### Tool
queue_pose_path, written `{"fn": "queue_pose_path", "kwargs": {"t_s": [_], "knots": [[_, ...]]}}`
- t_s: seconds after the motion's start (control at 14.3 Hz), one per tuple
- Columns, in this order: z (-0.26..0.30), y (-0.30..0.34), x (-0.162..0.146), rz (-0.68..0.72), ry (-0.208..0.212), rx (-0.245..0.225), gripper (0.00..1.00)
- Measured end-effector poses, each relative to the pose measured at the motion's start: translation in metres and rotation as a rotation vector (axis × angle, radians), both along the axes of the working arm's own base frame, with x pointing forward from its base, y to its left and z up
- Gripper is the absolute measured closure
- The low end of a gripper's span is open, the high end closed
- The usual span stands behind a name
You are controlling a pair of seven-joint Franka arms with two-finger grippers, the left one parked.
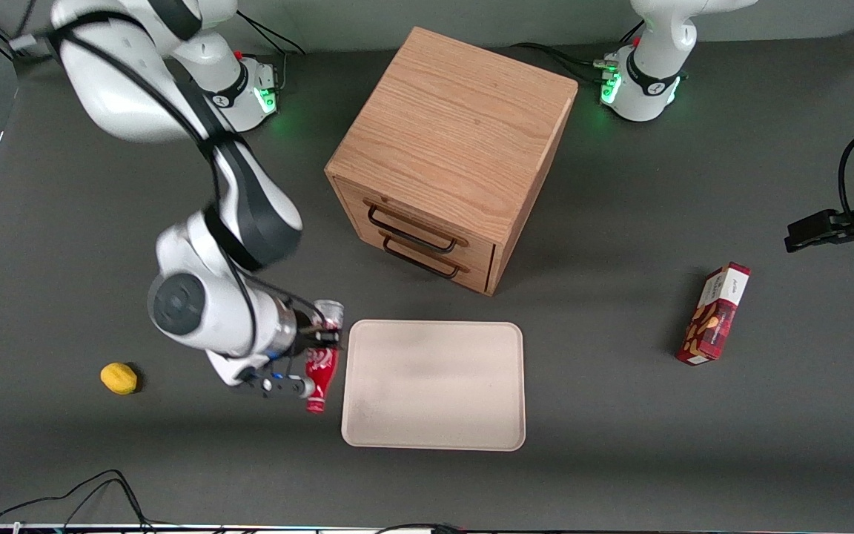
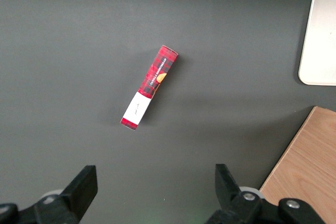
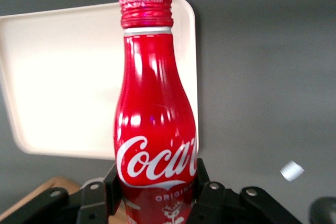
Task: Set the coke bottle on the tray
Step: 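Lift the bottle and carry it over the cream tray, then lower the bottle onto the tray and open the right gripper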
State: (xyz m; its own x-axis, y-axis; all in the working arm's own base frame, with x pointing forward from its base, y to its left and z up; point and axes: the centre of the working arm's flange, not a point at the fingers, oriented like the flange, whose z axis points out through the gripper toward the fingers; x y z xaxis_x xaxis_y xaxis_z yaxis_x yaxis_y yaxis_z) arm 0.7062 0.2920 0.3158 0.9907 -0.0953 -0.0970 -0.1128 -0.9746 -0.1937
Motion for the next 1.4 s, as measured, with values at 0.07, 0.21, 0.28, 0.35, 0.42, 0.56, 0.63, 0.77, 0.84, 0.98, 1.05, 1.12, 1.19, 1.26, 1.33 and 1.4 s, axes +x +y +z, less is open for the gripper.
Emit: {"fn": "queue_pose_path", "kwargs": {"t_s": [0.07,0.21,0.28,0.35,0.42,0.56,0.63,0.77,0.84,0.98,1.05,1.12,1.19,1.26,1.33,1.4], "knots": [[-0.033,0.0,0.004,-0.009,0.013,0.002,0.45],[-0.078,0.006,0.007,-0.028,0.011,0.013,0.45],[-0.091,0.014,0.005,-0.038,0.003,0.019,0.45],[-0.1,0.023,0.004,-0.049,-0.008,0.025,0.45],[-0.105,0.03,0.003,-0.054,-0.018,0.03,0.45],[-0.115,0.039,-0.001,-0.053,-0.029,0.027,0.45],[-0.118,0.04,-0.001,-0.055,-0.034,0.027,0.45],[-0.124,0.038,0.0,-0.06,-0.039,0.026,0.45],[-0.127,0.038,0.001,-0.065,-0.046,0.029,0.45],[-0.132,0.037,0.003,-0.078,-0.054,0.033,0.45],[-0.134,0.036,0.003,-0.089,-0.056,0.033,0.41],[-0.133,0.035,0.005,-0.099,-0.063,0.034,0.3],[-0.132,0.034,0.006,-0.104,-0.066,0.034,0.22],[-0.132,0.033,0.006,-0.106,-0.066,0.033,0.12],[-0.133,0.033,0.006,-0.107,-0.066,0.032,0.01],[-0.134,0.033,0.006,-0.105,-0.066,0.029,0.0]]}}
